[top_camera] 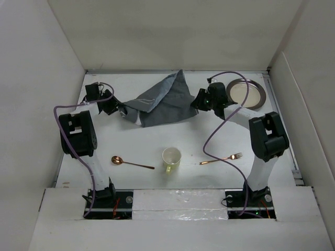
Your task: Set the dinner table for one person
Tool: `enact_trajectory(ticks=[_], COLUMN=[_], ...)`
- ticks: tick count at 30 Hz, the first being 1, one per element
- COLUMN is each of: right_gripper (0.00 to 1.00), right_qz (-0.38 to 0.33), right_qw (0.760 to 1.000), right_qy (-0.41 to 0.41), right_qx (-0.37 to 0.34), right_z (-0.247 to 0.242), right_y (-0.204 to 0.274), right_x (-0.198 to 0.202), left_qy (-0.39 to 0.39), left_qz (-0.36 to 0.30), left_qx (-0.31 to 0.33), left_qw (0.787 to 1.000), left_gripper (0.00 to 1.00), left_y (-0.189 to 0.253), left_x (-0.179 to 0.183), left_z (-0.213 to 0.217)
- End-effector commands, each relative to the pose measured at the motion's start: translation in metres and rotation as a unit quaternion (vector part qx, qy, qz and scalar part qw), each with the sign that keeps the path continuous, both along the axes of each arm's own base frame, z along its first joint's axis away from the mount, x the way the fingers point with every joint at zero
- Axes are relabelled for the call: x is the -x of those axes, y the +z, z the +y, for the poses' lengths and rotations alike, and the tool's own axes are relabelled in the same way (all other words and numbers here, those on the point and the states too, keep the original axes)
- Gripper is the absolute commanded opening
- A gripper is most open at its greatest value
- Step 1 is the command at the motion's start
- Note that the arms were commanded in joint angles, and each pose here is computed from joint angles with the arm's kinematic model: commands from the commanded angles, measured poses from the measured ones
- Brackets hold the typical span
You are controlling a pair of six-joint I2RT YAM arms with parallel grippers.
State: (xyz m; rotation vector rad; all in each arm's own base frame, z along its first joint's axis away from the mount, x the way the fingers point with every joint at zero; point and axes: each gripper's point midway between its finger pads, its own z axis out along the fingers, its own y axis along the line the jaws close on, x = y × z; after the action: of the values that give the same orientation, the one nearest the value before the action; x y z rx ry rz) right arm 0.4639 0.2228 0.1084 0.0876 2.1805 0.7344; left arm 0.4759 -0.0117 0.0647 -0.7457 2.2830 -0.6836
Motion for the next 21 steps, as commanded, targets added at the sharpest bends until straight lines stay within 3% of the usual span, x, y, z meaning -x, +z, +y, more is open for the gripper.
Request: enact_trajectory(ticks=[1, 4, 5, 7, 11, 12, 13, 14, 16, 18, 21], right_gripper=[0.36, 0.49, 0.58, 0.65, 0.69, 0.7, 0.69, 0.69, 0.67, 0.56, 0.35], right_qz=[-0.014, -0.018, -0.023, -0.032, -0.045, -0.043, -0.039, -0.048, -0.045, -0.057, -0.077], right_qw=[0.999, 0.999, 0.999, 0.998, 0.998, 0.998, 0.998, 0.998, 0.998, 0.998, 0.996], right_qy=[-0.029, -0.037, -0.034, -0.035, -0.04, -0.044, -0.042, -0.041, -0.036, -0.034, -0.022], right_qx=[0.031, 0.031, 0.032, 0.036, 0.036, 0.032, 0.028, 0.021, 0.006, -0.021, -0.05], right_z=[-0.016, -0.026, -0.025, -0.027, -0.032, -0.036, -0.036, -0.036, -0.035, -0.034, -0.034], right_y=[0.01, 0.022, 0.03, 0.041, 0.054, 0.054, 0.05, 0.058, 0.054, 0.068, 0.082], right_x=[-0.012, -0.019, -0.02, -0.019, -0.012, -0.01, -0.004, 0.0, 0.014, 0.027, 0.053], left_qy=[0.026, 0.059, 0.051, 0.028, -0.101, -0.157, -0.194, -0.213, -0.271, -0.28, -0.306], left_qz=[-0.066, -0.09, -0.103, -0.145, -0.245, -0.262, -0.275, -0.264, -0.267, -0.24, -0.214], left_qx=[-0.07, -0.132, -0.173, -0.216, -0.311, -0.323, -0.359, -0.382, -0.416, -0.453, -0.462], left_qw=[0.995, 0.985, 0.978, 0.965, 0.913, 0.896, 0.87, 0.86, 0.826, 0.812, 0.805], left_gripper=[0.4, 0.42, 0.44, 0.44, 0.38, 0.38, 0.39, 0.4, 0.55, 0.69, 0.77], left_y=[0.062, 0.098, 0.107, 0.139, 0.183, 0.184, 0.186, 0.179, 0.167, 0.15, 0.129], left_x=[-0.002, 0.005, 0.005, 0.009, 0.024, 0.034, 0.04, 0.047, 0.06, 0.061, 0.059], left_z=[0.023, 0.038, 0.034, 0.016, -0.06, -0.097, -0.108, -0.114, -0.14, -0.139, -0.144])
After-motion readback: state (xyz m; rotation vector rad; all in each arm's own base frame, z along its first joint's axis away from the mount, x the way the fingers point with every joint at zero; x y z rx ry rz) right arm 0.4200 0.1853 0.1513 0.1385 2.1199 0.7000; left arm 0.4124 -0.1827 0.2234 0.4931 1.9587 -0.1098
